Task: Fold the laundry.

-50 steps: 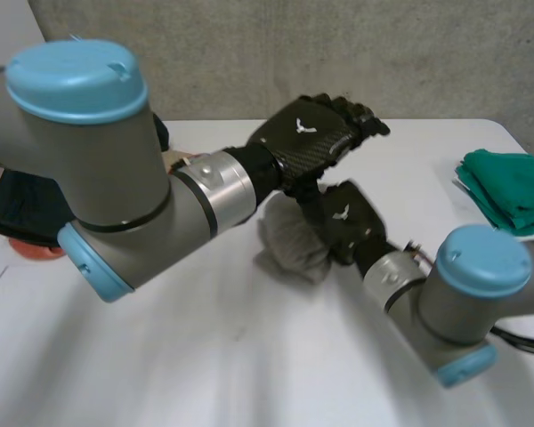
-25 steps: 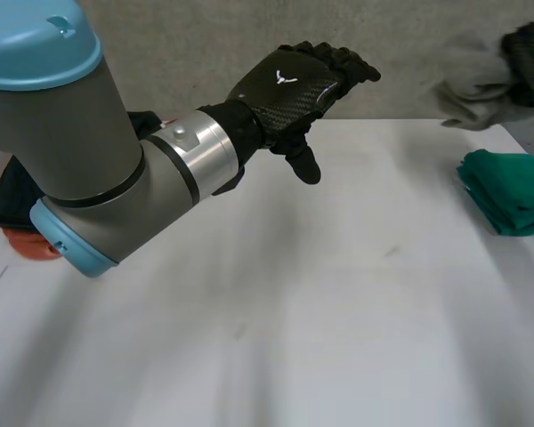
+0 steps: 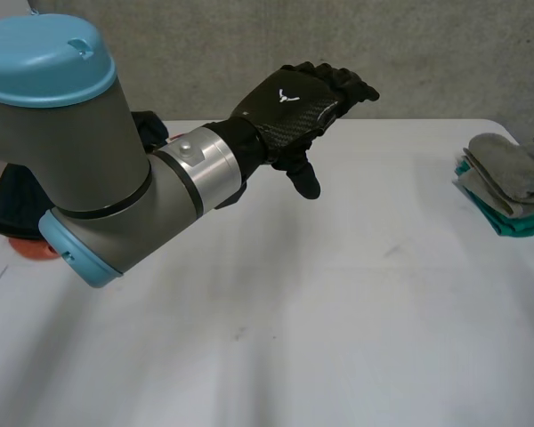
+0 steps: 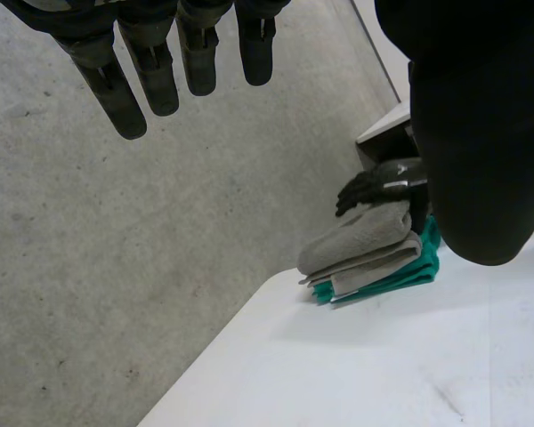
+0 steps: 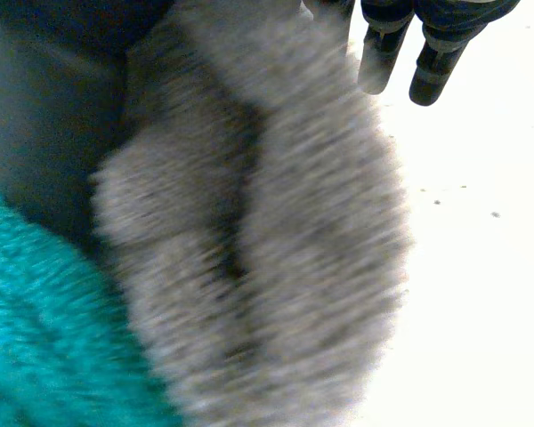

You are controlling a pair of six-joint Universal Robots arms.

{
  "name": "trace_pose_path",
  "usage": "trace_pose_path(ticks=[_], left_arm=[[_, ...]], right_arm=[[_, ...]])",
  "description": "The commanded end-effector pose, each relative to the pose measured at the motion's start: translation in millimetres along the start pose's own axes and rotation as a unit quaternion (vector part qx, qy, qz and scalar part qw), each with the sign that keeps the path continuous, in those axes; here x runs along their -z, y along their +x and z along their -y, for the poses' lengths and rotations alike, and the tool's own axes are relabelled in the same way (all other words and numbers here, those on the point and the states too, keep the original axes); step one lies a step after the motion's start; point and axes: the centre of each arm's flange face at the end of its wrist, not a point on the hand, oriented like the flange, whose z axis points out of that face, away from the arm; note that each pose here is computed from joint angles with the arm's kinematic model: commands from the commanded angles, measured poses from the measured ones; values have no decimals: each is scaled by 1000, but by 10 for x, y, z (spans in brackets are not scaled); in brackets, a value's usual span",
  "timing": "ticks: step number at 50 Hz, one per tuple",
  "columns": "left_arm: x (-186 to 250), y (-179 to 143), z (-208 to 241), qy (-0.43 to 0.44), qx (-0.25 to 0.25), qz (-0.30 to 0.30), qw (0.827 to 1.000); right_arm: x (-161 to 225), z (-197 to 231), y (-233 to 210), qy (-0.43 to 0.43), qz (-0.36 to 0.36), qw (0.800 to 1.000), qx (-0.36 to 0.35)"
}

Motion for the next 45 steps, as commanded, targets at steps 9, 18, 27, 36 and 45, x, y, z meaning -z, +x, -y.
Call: trace_pose_path(ticks=[9, 18, 27, 36, 45], left_arm=[[35, 100, 111, 10, -2, -10, 1000], [97, 26, 377, 45, -18, 6, 999], [285, -828, 454, 34, -40, 223, 973], [684, -2261, -554, -122, -126, 377, 910], [784, -2999, -1573, -191, -222, 400, 868]], right_arm=[[269, 1245, 728, -26, -141, 988, 58], [53, 2340, 327, 29, -172, 963, 204], [-40, 2857, -1402, 120, 9, 980, 156], [445, 2481, -2437, 53, 149, 983, 89], [732, 2098, -2682, -10, 183, 978, 97]])
